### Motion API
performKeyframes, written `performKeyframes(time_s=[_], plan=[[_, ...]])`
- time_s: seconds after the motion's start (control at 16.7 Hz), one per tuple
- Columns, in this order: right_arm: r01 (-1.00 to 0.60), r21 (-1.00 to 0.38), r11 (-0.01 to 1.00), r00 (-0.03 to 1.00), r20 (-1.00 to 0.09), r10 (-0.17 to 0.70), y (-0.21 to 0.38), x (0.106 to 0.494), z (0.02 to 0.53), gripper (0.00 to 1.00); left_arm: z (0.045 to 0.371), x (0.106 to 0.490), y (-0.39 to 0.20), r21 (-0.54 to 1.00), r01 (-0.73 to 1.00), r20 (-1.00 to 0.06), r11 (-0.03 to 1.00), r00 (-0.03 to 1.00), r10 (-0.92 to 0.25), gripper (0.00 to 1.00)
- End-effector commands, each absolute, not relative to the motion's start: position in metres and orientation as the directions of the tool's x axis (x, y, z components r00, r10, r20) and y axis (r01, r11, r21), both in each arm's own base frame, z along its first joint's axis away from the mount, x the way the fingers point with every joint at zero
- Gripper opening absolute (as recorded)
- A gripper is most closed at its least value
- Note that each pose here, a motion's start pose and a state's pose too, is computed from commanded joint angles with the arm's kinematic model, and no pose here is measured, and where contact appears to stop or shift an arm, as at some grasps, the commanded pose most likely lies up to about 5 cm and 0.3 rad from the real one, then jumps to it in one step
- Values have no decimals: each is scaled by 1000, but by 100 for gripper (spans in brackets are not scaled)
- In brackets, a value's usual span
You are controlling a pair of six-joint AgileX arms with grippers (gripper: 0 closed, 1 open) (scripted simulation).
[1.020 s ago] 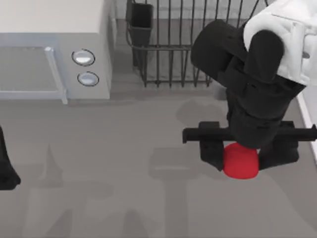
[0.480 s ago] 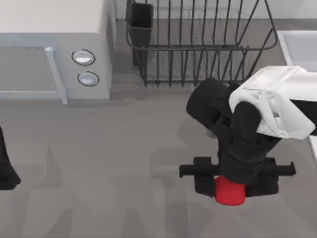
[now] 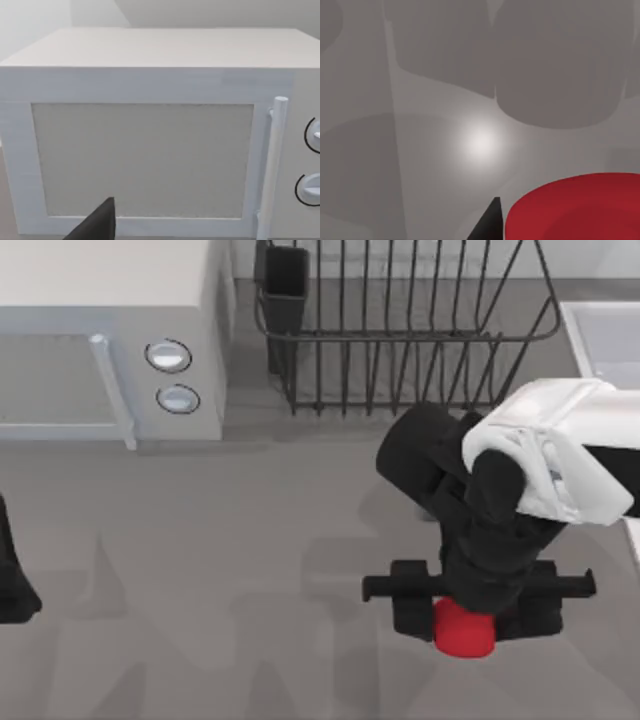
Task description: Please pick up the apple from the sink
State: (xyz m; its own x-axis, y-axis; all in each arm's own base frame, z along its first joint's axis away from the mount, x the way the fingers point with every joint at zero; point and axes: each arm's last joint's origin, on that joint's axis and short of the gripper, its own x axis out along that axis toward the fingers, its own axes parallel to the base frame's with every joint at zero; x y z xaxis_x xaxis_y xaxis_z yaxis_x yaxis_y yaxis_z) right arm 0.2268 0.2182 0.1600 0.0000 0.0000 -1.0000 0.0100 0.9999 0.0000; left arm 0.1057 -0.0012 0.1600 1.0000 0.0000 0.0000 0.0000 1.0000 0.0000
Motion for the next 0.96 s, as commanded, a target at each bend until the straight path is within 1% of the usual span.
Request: performKeyframes(time_s=[0.6, 0.66, 0.96], plan=[[10, 0, 1000, 0, -1000, 0, 218, 227, 160, 98, 160, 106, -1, 0, 0, 0, 1000, 1000, 0, 100], [10, 0, 1000, 0, -1000, 0, 218, 227, 160, 100, 160, 106, -1, 0, 0, 0, 1000, 1000, 0, 100], [10, 0, 1000, 0, -1000, 0, 218, 227, 160, 100, 160, 106, -1, 0, 0, 0, 1000, 1000, 0, 100]])
